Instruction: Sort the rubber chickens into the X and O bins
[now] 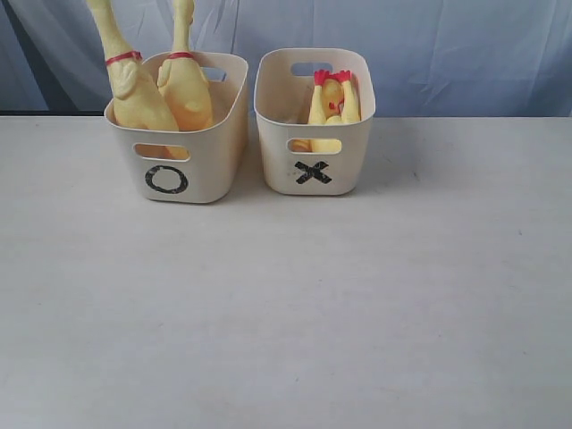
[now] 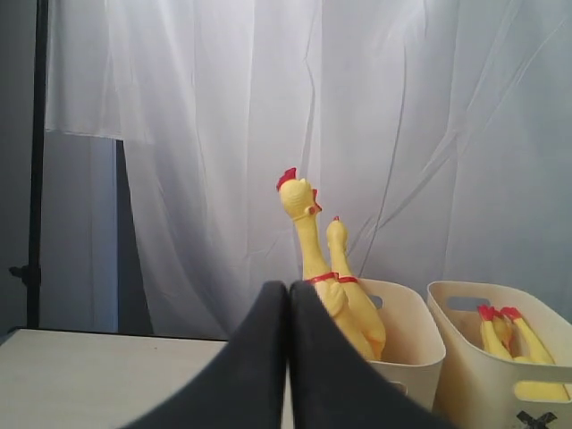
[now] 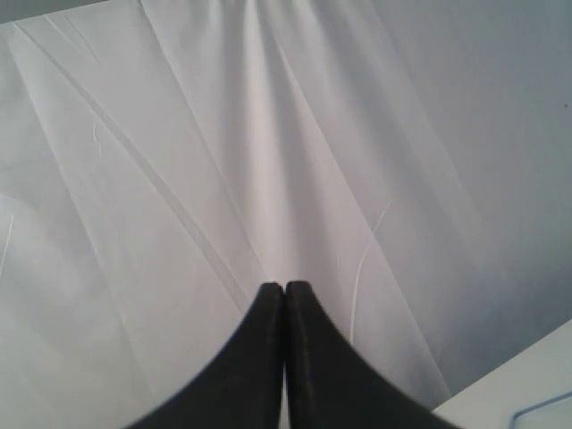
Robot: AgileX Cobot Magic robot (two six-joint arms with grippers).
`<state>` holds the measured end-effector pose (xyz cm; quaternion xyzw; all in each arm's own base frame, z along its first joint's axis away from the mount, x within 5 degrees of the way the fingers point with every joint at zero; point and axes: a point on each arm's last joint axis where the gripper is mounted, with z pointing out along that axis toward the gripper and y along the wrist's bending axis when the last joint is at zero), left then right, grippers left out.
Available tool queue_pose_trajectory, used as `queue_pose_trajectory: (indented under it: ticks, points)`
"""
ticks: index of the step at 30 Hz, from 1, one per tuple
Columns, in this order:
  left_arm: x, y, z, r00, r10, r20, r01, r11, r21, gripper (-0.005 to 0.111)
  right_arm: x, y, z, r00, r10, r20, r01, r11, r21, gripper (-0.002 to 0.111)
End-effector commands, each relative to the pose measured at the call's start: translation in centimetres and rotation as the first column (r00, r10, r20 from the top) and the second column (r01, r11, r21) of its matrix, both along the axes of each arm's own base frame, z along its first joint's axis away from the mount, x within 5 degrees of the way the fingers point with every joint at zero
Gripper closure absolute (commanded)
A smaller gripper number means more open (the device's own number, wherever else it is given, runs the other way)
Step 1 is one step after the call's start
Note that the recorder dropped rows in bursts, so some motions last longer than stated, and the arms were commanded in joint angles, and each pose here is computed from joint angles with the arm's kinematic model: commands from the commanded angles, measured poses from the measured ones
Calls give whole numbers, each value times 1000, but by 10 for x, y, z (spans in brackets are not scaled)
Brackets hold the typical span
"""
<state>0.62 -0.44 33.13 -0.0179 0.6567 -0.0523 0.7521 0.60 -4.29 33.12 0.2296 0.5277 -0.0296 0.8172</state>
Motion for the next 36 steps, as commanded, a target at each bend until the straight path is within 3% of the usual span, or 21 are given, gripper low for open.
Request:
queue_pose_trajectory:
  ticks: [1,13,17,21,23,26,29,31,33,36]
  points:
    - [0,0,-2,1000,5,-1,-5,1000,7,106,-1,0,-1,1000,-10,0,10,1000,-3,109]
    - [1,1,-5,1000,15,-15,-14,1000,22,106,0,0,-1,1000,-5,1,5,1000,-6,109]
    - [1,0,-4,1000,6,-13,-6,1000,9,106,2,13,4,992,125,28,-123,990,-75,109]
    - [4,0,-8,1000,-2,5,2,1000,-13,106,2,44,11,900,432,54,-407,879,-249,109]
    - [8,0,-12,1000,1,10,-1,1000,-15,106,-2,62,13,811,583,44,-536,772,-342,109]
    - [13,1,-22,1000,4,-7,-4,1000,-16,106,-7,76,11,739,673,-12,-604,655,-454,109]
    - [18,1,-31,999,4,-35,-4,1000,-16,106,-5,78,4,795,592,-135,-541,591,-598,109]
    - [20,1,-35,999,4,-48,-5,1000,-17,106,0,73,-1,868,455,-199,-452,557,-697,109]
    - [21,1,-38,998,4,-55,-5,1000,-17,106,5,67,-5,931,278,-238,-349,480,-805,109]
    - [23,1,-41,999,7,-51,-8,1000,-18,106,12,60,-14,960,139,-244,-281,432,-857,109]
